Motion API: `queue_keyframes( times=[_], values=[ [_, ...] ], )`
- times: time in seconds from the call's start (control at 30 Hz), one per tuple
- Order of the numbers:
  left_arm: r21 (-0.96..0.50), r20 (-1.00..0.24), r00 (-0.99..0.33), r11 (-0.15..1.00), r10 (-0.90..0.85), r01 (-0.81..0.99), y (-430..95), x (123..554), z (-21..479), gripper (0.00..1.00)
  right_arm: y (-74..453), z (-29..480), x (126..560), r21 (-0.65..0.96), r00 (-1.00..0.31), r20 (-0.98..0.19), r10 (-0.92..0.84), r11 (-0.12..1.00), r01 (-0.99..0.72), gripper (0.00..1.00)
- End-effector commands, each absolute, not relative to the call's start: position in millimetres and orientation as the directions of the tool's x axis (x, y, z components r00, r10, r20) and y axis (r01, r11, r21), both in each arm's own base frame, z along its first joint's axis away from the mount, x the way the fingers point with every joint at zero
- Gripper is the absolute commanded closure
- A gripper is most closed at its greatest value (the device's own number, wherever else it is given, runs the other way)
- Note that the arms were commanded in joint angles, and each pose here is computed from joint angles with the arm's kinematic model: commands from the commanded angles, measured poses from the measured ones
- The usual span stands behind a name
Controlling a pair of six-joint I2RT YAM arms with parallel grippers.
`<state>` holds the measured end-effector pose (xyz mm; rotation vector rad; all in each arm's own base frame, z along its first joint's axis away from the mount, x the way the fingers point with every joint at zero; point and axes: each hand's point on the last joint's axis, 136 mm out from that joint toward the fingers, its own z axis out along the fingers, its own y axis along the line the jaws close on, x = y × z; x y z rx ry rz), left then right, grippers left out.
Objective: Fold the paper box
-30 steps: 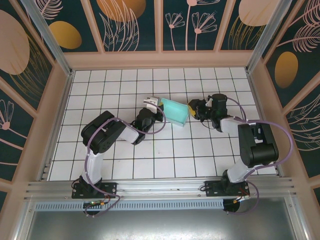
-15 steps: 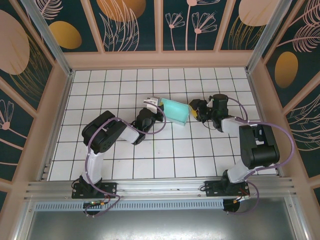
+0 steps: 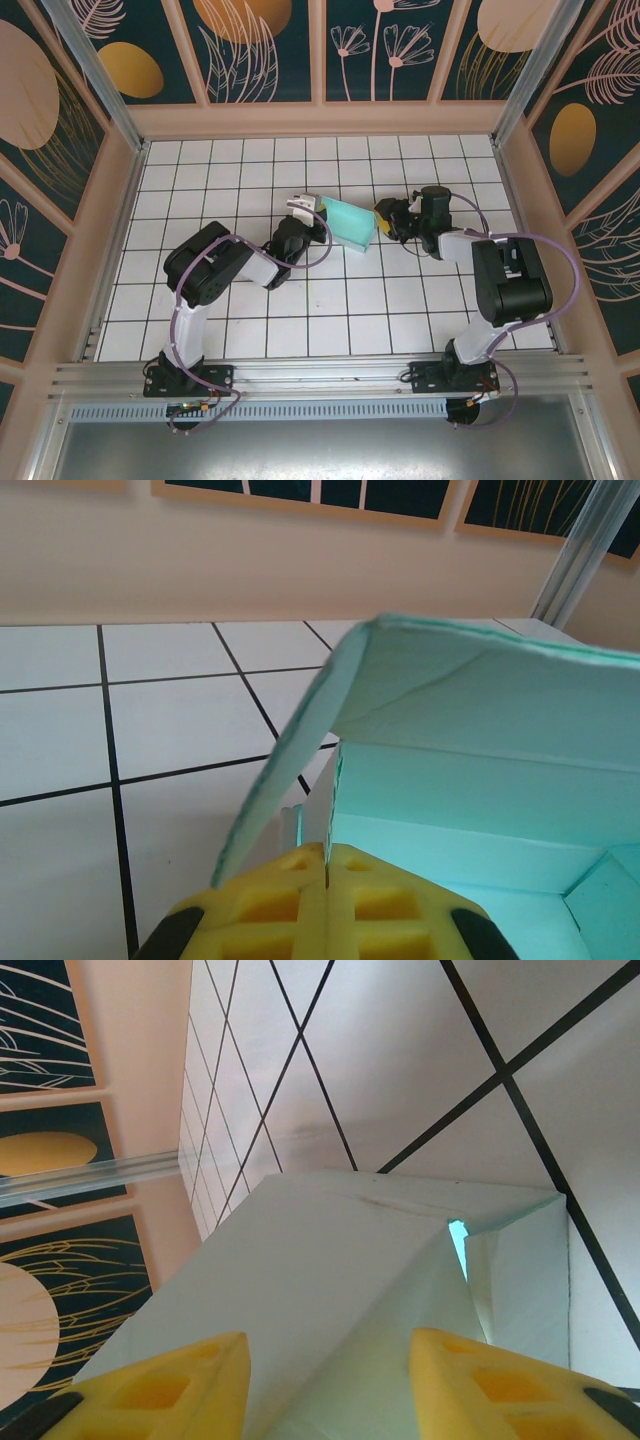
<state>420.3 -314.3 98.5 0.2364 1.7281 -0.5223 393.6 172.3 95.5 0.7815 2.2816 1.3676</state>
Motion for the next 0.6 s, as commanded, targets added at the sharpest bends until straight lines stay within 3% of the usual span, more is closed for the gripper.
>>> queue_keyframes(
  times=[0.0, 0.2, 0.57],
  values=[
    [-0.186, -0.961, -0.268, 0.876, -0.068, 0.446, -318, 414, 76, 1.00, 181, 96, 393, 0.885, -0.801, -0.033, 0.597, 0.390, 0.255, 0.51],
    [-0.177, -0.962, -0.268, 0.877, -0.058, 0.446, -318, 414, 75, 1.00, 168, 86, 388, 0.862, -0.782, -0.035, 0.622, 0.414, 0.291, 0.47],
    [-0.175, -0.962, -0.267, 0.871, -0.053, 0.459, -321, 414, 74, 1.00, 191, 83, 387, 0.889, -0.824, 0.044, 0.564, 0.354, 0.290, 0.45]
  ],
)
